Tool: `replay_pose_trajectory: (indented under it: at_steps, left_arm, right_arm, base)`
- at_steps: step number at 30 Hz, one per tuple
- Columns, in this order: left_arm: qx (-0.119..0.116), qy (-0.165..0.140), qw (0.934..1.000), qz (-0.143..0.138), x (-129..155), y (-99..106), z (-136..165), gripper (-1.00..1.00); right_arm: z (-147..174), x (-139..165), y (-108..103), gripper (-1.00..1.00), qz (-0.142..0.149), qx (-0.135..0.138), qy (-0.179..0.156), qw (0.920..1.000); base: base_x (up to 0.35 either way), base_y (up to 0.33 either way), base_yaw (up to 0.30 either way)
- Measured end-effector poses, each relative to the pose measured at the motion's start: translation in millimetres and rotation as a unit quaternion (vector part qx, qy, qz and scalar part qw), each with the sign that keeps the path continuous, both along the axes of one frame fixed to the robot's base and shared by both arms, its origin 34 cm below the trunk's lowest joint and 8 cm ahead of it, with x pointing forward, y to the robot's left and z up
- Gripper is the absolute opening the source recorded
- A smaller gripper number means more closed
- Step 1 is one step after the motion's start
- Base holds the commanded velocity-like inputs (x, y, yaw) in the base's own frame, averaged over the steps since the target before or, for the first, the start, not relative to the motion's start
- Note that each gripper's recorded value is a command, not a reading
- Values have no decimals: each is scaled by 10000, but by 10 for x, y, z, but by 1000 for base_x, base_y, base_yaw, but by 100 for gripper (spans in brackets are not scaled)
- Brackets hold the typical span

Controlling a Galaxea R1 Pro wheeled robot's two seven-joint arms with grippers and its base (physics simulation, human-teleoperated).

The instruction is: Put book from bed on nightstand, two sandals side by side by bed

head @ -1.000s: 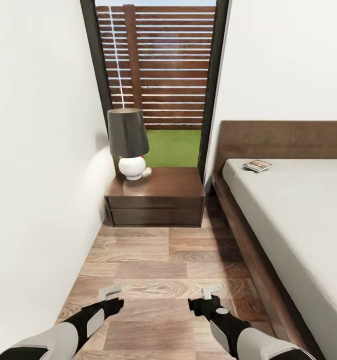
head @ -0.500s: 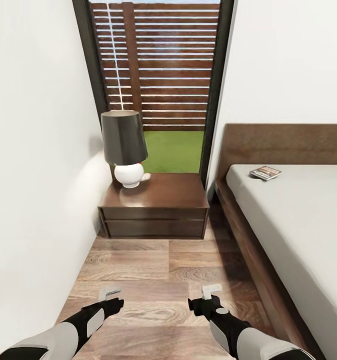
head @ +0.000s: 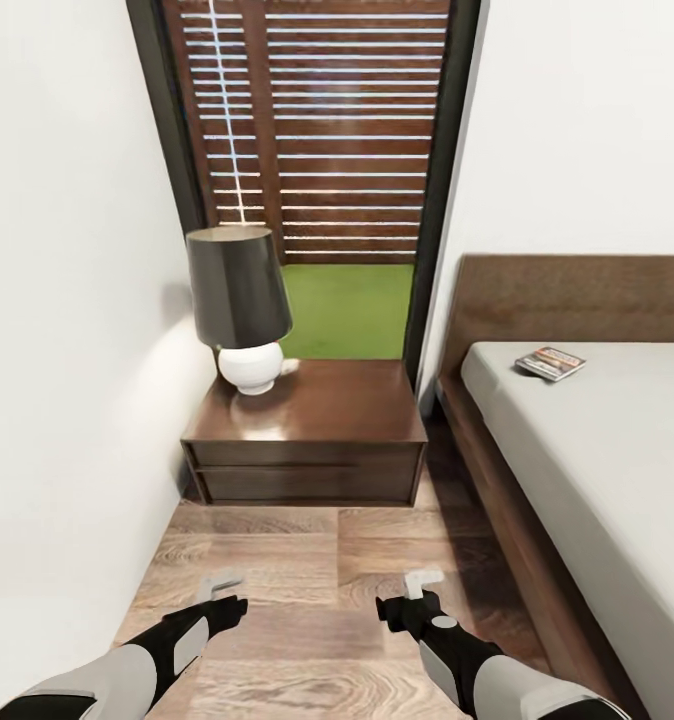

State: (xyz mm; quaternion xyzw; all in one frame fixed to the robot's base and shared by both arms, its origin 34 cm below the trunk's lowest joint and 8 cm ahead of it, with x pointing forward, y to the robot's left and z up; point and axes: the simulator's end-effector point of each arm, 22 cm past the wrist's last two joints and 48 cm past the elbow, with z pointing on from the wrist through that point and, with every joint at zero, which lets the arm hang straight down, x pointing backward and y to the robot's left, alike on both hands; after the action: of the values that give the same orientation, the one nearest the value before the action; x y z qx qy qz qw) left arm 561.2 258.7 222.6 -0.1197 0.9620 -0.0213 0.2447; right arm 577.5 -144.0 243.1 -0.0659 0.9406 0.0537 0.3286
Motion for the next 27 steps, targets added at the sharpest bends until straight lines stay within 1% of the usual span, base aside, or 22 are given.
replay_pose_trajectory:
  at_steps: [5, 8, 16, 21, 27]
  left_arm:
    - [0, -6, 10000, 4, 1, 1, 0, 100]
    - [3, -12, 10000, 15, 2, 6, -2, 100]
    - [-4, -20, 10000, 24, 5, 5, -1, 100]
    - [-7, -124, 9999, 29, 62, 6, 103, 100]
    - [-9, -120, 9999, 32, 60, 6, 102, 100]
  right_arm:
    - [0, 0, 0, 100, 0, 0, 0, 10000]
    - [-3, 0, 0, 100, 0, 0, 2, 10000]
    - [-4, -1, 0, 100, 0, 1, 4, 10000]
    - [104, 53, 0, 100, 0, 1, -100, 10000]
    - [103, 52, 0, 100, 0, 1, -99, 10000]
  base:
    - [320, 0, 0]
    - [126, 0, 0]
    - [11, 0, 0]
    - [0, 0, 0]
    - [0, 0, 0]
